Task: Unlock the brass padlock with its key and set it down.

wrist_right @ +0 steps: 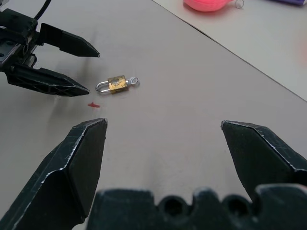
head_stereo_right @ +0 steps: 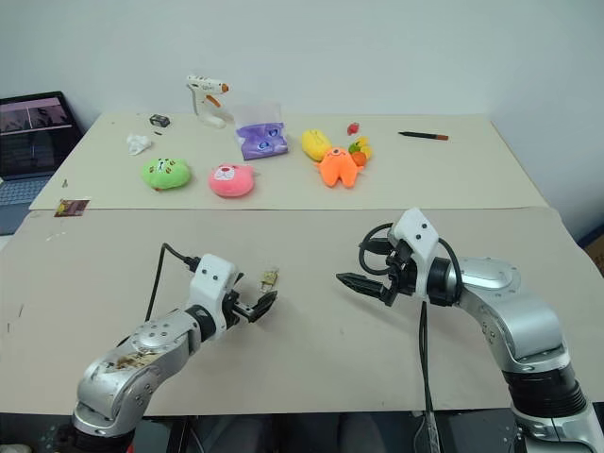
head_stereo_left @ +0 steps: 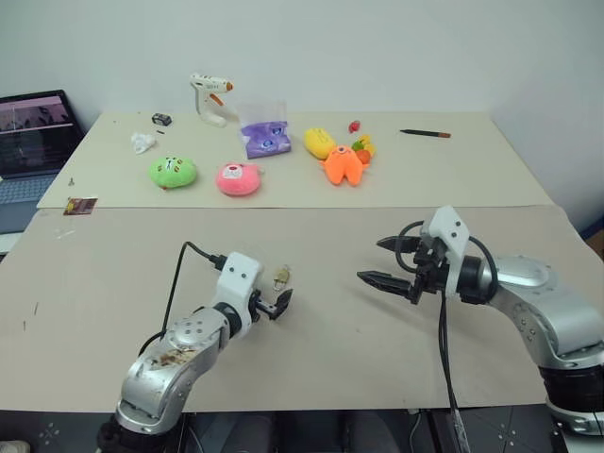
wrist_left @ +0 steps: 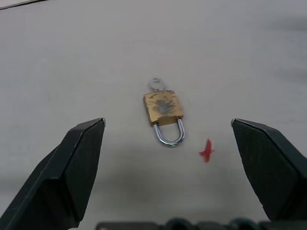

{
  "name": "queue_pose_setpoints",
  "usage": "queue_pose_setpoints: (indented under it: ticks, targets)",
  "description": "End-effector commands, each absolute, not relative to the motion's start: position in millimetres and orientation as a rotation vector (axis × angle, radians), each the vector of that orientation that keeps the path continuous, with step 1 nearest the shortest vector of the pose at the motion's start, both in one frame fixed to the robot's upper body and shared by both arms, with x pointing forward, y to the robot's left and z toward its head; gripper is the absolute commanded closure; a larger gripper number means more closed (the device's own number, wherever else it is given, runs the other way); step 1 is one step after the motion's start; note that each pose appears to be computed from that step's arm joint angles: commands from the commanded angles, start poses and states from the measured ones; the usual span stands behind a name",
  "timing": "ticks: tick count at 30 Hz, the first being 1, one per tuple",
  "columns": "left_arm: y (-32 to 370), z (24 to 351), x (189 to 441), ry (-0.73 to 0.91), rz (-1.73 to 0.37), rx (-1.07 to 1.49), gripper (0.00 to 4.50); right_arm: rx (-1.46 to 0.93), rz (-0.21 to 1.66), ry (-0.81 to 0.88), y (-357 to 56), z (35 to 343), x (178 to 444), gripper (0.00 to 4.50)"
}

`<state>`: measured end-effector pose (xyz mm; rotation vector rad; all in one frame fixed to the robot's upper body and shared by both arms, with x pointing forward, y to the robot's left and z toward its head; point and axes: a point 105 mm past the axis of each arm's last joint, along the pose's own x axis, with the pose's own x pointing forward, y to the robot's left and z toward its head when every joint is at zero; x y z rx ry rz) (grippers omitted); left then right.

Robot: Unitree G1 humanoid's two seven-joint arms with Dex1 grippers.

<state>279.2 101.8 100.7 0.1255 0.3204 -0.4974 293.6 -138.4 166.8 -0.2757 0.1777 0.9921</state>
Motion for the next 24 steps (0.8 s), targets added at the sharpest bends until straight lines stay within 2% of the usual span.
queue_pose_setpoints:
  ticks: [1,24]
  targets:
    - [99.5,107.1,283.1,0.282,-0.469,0.148,0.0,-0.301,0.98,0.136,-141.5,181.5,288.9,0.01]
    - [86.1,91.3,299.4,0.285,-0.444,0.136,0.0,-0.335,0.969,0.135,-146.8,191.1,288.5,0.01]
